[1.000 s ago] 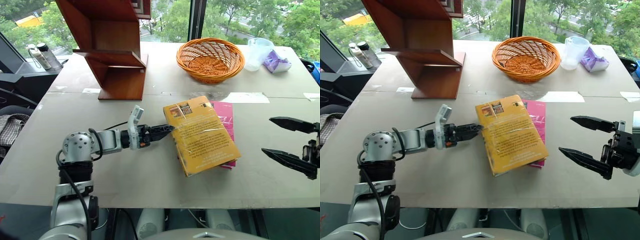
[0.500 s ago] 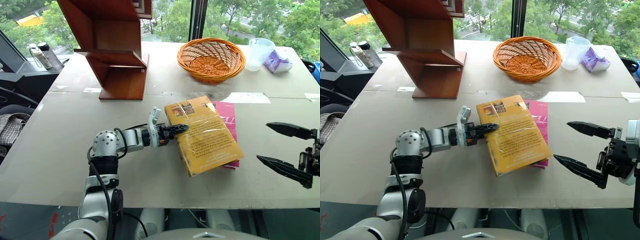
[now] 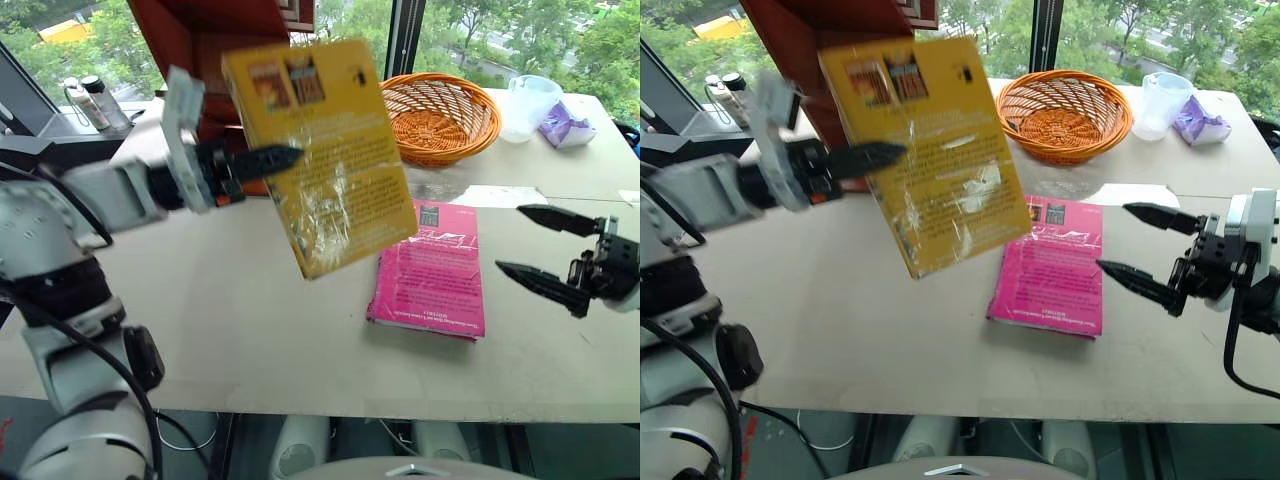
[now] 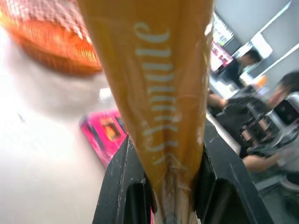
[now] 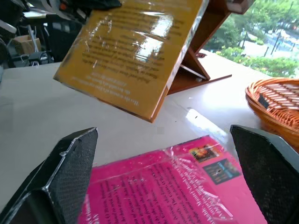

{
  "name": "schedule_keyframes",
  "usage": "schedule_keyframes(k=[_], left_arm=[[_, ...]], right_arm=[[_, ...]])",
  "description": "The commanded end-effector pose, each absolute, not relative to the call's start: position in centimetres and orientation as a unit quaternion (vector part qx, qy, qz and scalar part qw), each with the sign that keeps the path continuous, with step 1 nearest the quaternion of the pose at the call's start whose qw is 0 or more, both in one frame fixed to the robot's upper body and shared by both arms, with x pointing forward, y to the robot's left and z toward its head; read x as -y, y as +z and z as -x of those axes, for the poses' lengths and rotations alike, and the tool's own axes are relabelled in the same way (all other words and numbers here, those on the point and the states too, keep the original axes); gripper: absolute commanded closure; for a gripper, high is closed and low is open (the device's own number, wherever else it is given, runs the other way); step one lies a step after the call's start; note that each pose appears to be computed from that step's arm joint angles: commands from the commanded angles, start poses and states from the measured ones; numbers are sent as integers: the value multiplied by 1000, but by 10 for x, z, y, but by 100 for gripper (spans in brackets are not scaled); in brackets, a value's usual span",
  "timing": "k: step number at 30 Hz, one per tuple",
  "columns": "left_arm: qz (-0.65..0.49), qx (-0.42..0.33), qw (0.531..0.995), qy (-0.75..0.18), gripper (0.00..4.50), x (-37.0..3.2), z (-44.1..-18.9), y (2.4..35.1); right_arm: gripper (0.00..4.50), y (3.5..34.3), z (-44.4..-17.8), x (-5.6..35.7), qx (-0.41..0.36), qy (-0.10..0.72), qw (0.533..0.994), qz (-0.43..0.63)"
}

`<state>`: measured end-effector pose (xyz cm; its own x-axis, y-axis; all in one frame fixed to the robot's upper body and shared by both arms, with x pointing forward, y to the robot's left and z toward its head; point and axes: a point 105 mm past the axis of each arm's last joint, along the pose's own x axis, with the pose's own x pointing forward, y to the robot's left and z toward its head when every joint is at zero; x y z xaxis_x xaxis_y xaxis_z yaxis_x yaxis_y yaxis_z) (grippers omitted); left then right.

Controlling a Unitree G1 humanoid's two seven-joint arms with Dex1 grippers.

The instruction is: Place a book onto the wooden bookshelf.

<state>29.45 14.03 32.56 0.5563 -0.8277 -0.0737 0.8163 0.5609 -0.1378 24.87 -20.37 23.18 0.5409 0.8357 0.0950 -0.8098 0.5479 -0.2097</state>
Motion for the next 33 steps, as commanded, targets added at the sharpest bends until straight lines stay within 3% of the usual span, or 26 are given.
schedule_keyframes(k=[1, 4, 6, 11, 16, 21, 27, 33], left_arm=[[-152, 79, 876, -451, 397, -113, -280, 377], [-365, 194, 829, -377, 397, -106, -281, 411], [-500, 245, 767, -318, 397, -106, -284, 427], [-672, 204, 676, -223, 397, -135, -311, 428], [-711, 74, 678, -170, 397, -186, -350, 412], [-703, -58, 682, -195, 397, -226, -383, 361], [-700, -118, 676, -197, 397, -247, -393, 343], [-690, -124, 684, -199, 397, -256, -401, 338]], right_arm=[[0, 236, -263, 217, 113, 452, 880, 87], [0, 243, -274, 220, 135, 450, 878, 92], [0, 249, -280, 221, 153, 450, 875, 94], [0, 254, -292, 219, 175, 453, 869, 93], [0, 252, -299, 210, 185, 465, 861, 91], [0, 260, -297, 205, 207, 463, 857, 96], [0, 277, -289, 196, 252, 442, 856, 91], [0, 283, -282, 185, 275, 444, 850, 67]])
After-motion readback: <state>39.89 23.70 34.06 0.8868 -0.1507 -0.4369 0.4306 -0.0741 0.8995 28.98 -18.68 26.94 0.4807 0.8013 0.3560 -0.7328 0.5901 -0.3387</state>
